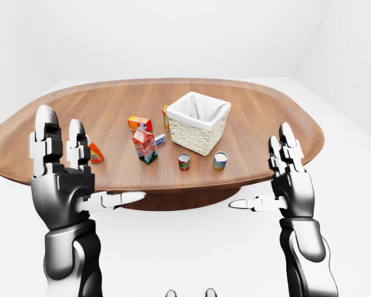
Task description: Pick up the alphabet soup, and put it in the basket.
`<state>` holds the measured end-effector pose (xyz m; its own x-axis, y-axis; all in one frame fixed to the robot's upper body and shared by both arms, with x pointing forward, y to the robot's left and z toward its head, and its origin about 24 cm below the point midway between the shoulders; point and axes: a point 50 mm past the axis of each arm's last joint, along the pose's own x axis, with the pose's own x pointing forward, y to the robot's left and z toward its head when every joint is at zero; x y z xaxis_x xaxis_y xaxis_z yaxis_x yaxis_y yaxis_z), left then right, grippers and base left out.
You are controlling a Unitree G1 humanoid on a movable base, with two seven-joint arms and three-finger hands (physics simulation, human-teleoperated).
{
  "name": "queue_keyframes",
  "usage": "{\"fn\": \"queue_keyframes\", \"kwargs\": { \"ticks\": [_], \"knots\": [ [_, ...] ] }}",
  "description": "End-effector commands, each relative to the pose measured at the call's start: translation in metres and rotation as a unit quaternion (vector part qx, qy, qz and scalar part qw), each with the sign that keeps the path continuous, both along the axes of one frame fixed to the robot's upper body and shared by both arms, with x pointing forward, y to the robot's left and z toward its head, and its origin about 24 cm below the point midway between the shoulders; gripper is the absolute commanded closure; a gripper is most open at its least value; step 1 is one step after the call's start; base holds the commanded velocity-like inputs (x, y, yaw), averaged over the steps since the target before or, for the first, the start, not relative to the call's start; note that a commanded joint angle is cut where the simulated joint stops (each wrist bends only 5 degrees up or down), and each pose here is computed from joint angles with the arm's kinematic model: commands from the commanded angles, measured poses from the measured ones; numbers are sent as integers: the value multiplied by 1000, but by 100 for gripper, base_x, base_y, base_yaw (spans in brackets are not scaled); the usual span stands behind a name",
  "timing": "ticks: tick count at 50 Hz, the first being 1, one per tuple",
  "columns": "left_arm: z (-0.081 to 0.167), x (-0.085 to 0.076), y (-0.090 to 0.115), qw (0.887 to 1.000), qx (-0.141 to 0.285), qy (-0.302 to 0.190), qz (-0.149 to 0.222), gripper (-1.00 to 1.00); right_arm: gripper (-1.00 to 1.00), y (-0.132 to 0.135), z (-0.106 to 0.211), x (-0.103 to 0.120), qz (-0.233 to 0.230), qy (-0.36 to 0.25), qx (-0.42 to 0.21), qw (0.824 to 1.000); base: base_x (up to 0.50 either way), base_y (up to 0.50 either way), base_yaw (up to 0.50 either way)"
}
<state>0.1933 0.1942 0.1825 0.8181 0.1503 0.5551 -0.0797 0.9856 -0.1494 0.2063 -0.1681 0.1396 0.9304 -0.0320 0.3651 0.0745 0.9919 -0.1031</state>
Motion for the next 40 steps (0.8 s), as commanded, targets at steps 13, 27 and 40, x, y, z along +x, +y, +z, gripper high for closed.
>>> {"fn": "queue_keyframes", "kwargs": {
  "ticks": [13, 27, 40],
  "knots": [
    [2, -2, -1, 1000, -2, -6, -2, -100, -100, 2, 0, -1, 2, 1, -3, 1000, 0, -47, 0],
    [2, -3, -1, 1000, -2, -6, -2, -100, -100, 4, -5, 0, 7, 13, -16, 1000, 0, -3, 0],
    [2, -3, -2, 1000, 0, -5, -2, -100, -100, 6, -6, 0, 10, 17, -21, 1000, 11, 0, 0]
  ]
}}
